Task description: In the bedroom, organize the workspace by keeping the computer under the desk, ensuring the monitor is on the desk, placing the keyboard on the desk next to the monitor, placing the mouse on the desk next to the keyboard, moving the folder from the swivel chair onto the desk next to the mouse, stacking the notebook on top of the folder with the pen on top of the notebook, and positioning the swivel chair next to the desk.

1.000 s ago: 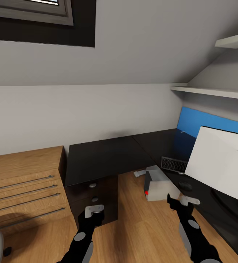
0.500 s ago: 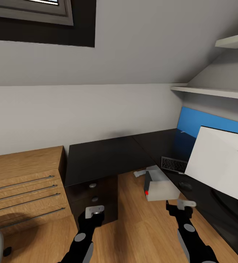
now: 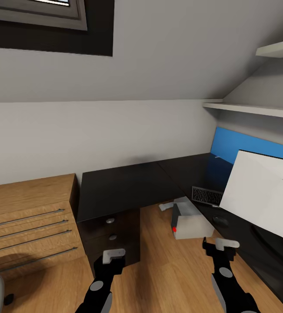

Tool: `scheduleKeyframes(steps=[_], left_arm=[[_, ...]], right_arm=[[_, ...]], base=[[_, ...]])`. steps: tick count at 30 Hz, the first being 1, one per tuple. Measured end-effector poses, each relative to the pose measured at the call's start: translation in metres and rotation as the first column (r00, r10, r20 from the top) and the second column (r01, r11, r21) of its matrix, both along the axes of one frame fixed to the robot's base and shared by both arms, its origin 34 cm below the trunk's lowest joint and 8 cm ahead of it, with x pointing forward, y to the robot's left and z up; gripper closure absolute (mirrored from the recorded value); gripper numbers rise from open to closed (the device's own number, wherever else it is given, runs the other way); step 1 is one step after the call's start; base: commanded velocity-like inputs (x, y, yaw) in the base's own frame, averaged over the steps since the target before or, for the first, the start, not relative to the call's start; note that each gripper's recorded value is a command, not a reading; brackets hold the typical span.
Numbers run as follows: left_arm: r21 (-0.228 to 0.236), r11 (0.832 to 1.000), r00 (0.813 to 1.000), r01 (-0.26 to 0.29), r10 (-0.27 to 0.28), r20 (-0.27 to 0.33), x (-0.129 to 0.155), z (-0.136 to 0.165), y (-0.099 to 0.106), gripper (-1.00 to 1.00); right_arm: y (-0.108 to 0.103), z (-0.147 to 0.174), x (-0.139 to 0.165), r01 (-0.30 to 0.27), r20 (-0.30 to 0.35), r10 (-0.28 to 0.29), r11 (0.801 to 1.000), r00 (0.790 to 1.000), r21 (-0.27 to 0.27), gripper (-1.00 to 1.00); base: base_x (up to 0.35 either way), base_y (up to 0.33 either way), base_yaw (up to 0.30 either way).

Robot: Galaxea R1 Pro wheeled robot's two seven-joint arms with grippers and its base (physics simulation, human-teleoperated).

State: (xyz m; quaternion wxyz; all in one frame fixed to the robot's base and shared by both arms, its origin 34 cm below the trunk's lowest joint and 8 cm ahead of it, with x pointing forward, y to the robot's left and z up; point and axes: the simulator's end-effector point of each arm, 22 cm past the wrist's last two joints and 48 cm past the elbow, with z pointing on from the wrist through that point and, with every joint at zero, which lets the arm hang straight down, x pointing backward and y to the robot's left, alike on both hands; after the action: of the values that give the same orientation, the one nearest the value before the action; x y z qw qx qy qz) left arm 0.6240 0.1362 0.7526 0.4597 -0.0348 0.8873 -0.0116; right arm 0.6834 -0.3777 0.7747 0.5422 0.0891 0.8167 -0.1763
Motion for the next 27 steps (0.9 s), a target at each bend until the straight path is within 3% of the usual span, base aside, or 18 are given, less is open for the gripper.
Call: scheduleKeyframes(steps=[10, 16, 27], left_arm=[[-0.001, 1.0, 1.0, 0.001, -0.001, 0.001, 0.0, 0.001, 0.0, -1.0], [-0.002, 1.0, 1.0, 0.005, -0.005, 0.002, 0.0, 0.001, -0.002, -1.0], [-0.001, 1.0, 1.0, 0.005, -0.005, 0.003, 0.0, 0.001, -0.002, -1.0]], right_arm=[[-0.011, -0.01, -0.004, 0.011, -0.031, -0.011, 1.0, 0.999, -0.003, -1.0], [-0.033, -0.018, -0.007, 0.054, -0.051, -0.053, 0.998, 0.997, 0.022, -1.0], [-0.038, -0.019, -0.009, 0.077, -0.049, -0.075, 0.996, 0.996, 0.046, -1.0]], base=[[0.0, 0.0, 0.0], [0.137, 0.0, 0.0], [0.106, 0.0, 0.0]])
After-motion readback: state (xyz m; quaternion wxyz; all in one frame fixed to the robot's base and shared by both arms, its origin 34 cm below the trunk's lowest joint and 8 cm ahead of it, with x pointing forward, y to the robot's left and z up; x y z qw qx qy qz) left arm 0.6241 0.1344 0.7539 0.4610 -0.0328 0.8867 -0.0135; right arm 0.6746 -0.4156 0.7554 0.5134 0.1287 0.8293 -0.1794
